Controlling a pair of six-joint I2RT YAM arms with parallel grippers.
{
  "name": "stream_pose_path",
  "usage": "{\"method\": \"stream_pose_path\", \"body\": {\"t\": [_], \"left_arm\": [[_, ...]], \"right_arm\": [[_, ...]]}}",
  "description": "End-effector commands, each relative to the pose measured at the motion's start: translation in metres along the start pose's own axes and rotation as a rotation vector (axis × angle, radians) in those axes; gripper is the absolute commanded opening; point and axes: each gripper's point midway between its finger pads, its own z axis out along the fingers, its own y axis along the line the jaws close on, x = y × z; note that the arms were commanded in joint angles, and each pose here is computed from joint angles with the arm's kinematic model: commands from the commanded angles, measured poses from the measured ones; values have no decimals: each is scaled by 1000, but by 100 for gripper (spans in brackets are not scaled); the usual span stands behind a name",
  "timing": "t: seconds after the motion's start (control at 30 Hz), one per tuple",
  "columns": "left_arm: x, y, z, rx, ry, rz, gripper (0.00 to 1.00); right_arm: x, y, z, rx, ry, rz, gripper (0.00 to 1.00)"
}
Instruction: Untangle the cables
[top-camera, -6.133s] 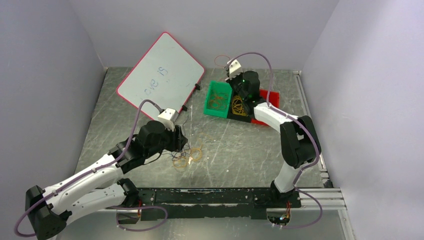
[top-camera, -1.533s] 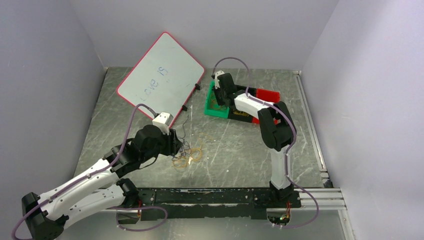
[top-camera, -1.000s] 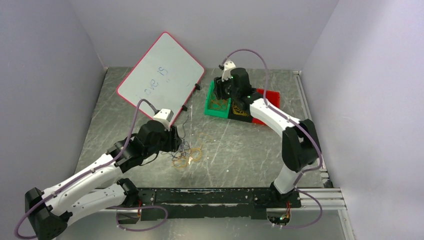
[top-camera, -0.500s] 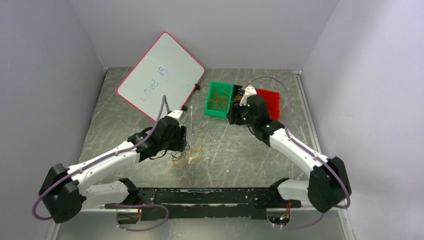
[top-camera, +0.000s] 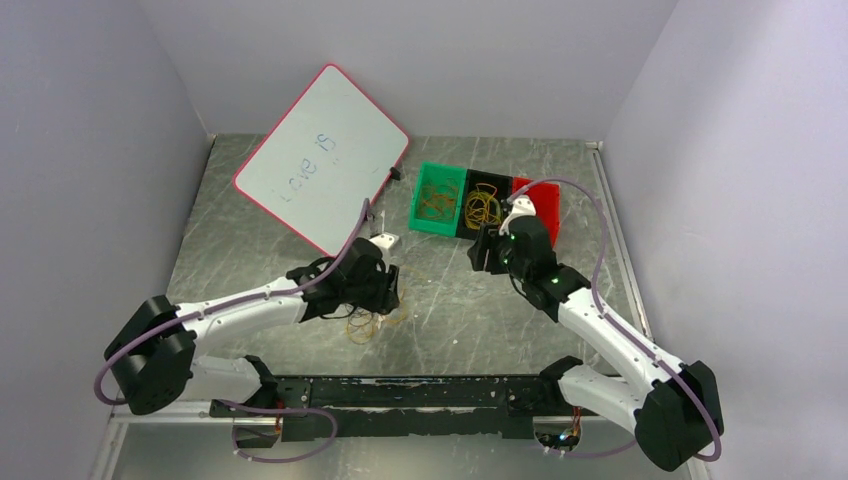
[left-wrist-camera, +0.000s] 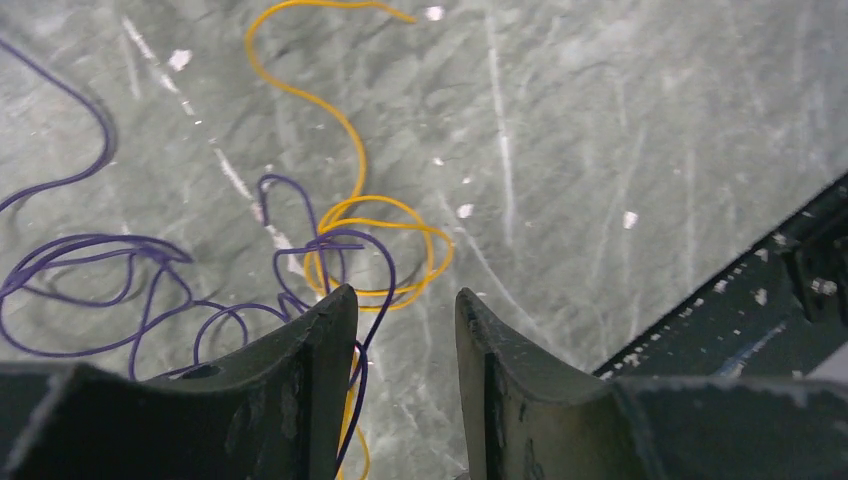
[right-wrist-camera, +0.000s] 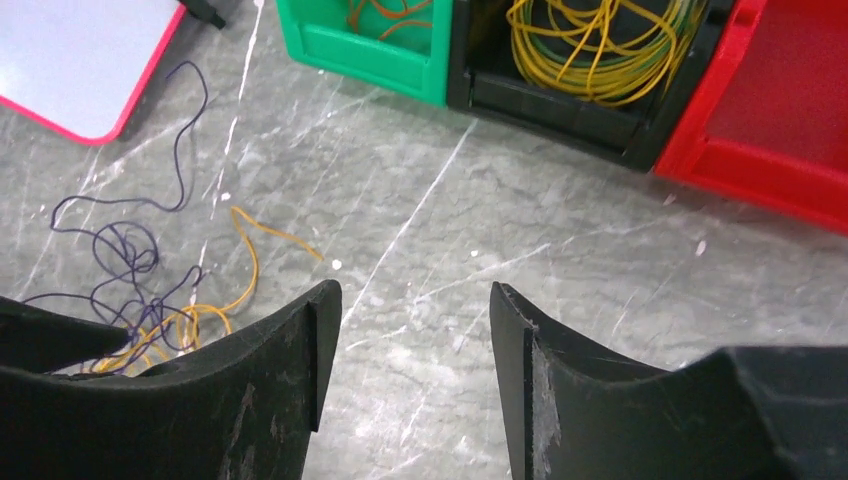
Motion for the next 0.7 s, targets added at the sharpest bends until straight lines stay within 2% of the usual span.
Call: {"method": "stream_pose_path", "body": {"t": [0.0, 0.2, 0.43, 0.53, 0.67], "left_arm": [[-18, -30, -11, 130, -80, 9, 46], [-20, 2, -32, -30, -136, -43, 50], [0, 34, -40, -181, -107, -107, 52], [10, 42, -40, -217, -81, -132, 52], [15, 56, -45, -287, -86, -163, 53]], "right_arm": [[13, 11, -6, -46, 70, 67, 60], [41, 45, -10, -186, 176, 66, 58], [84, 106, -1, -299, 251, 31, 58], [87, 124, 6, -323, 252, 48, 57], [80, 132, 22, -273, 238, 63, 56]]}}
